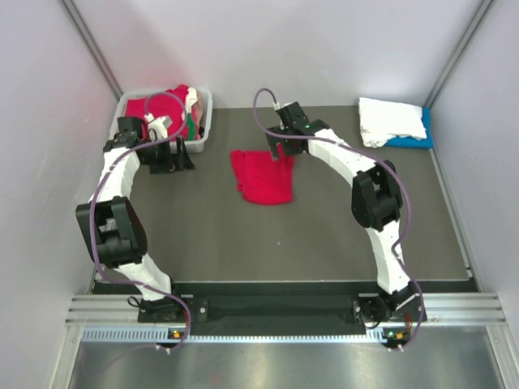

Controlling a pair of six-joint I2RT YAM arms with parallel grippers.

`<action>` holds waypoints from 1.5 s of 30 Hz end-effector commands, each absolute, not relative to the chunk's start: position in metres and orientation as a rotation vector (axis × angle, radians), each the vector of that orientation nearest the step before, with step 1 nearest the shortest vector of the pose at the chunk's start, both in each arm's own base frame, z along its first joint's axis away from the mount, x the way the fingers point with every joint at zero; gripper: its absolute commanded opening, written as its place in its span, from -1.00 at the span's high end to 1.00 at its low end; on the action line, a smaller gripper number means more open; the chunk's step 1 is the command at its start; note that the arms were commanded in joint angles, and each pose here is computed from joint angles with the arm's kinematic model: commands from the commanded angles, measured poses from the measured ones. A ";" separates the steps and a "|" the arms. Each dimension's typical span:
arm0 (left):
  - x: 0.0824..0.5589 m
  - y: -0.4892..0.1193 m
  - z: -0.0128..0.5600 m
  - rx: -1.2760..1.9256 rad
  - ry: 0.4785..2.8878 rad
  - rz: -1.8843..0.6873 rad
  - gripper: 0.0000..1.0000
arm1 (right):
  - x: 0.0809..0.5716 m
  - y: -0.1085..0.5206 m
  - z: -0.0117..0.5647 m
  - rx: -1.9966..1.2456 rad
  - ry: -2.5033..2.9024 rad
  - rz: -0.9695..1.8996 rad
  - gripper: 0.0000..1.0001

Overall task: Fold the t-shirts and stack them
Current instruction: Neatly place the folded tshirt to the corner

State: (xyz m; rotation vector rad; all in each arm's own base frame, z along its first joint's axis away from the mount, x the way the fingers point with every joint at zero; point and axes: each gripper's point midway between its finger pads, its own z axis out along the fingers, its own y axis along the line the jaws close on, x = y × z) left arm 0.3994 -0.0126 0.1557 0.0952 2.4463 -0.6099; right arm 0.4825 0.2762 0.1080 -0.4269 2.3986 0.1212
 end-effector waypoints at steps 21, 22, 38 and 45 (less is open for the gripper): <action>0.402 -0.014 0.169 0.122 2.420 -0.647 -0.93 | 0.523 0.264 0.042 -0.384 2.490 0.283 -0.99; 0.401 -0.015 0.169 0.121 2.420 -0.652 -0.93 | 0.523 0.264 0.040 -0.381 2.492 0.292 -0.99; 0.392 -0.019 0.158 0.114 2.436 -0.678 -0.93 | 0.497 0.309 0.030 -0.524 2.480 0.326 -0.96; 0.390 -0.019 0.159 0.123 2.438 -0.671 -0.92 | 0.494 0.317 0.029 -0.542 2.493 0.343 -0.06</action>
